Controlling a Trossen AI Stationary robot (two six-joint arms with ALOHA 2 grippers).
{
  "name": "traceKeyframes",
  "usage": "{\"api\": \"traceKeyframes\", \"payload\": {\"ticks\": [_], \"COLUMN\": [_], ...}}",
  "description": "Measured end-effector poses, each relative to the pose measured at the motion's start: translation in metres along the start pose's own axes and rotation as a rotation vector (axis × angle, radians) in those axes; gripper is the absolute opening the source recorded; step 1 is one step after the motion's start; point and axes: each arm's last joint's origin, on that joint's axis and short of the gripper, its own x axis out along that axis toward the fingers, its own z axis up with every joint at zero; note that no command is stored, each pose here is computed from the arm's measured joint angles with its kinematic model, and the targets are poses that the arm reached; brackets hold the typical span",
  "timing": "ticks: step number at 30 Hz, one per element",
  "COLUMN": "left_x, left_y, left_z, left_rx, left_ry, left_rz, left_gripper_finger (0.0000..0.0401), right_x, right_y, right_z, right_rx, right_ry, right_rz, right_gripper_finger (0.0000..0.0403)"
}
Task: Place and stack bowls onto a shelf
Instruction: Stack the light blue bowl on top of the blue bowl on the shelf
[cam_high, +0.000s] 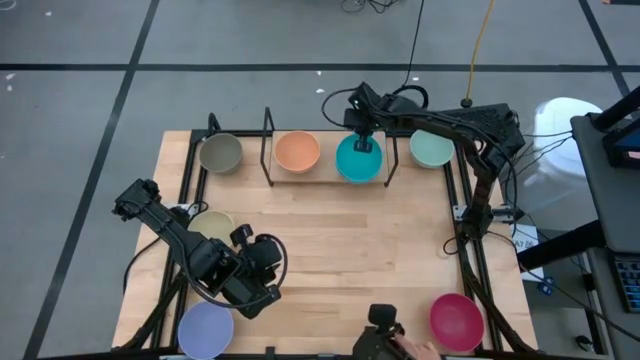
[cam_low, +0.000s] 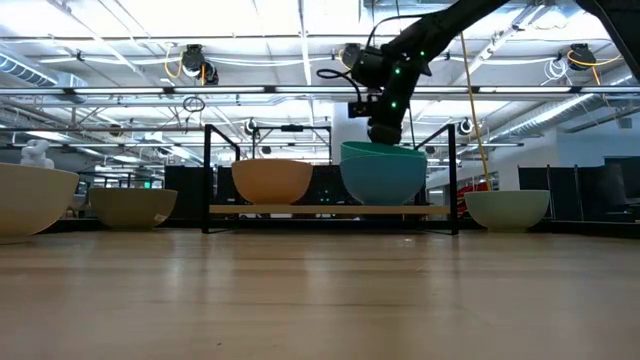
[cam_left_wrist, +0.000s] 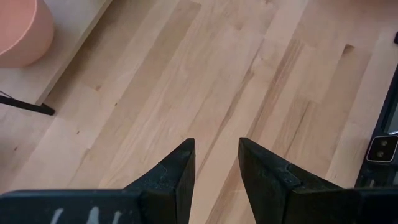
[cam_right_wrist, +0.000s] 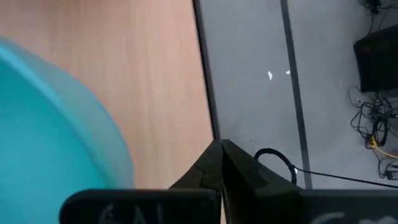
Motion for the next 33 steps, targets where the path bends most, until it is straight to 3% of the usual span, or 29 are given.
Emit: {"api": "traceKeyframes", "payload": {"ticks": [9, 13, 21, 33], "left_x": [0.0, 0.0, 0.0, 0.0], "left_y": [0.0, 0.0, 0.0, 0.0], "left_z": [0.0, 0.0, 0.0, 0.0], "left_rx": [0.004, 0.003, 0.0, 0.0], "left_ry": [0.0, 0.0, 0.001, 0.002], "left_rz": [0.001, 0.001, 0.002, 0.004], "left_gripper_finger": [0.0129, 0.0129, 0.0129, 0.0129], "right_x": [-0.06, -0.074, -0.052, -0.034], "right_y": [-0.008, -0.005, 0.021, 0.033], "right_z": [0.003, 0.002, -0.005, -0.011], "right_rx": [0.041, 0.088, 0.005, -0.014], "right_ry": [-0.108, -0.221, -0.28, -0.333], "right_rz": [-0.114, -0.011, 0.079, 0.081], "right_gripper_finger": [0.0, 0.0, 0.0, 0.0]}}
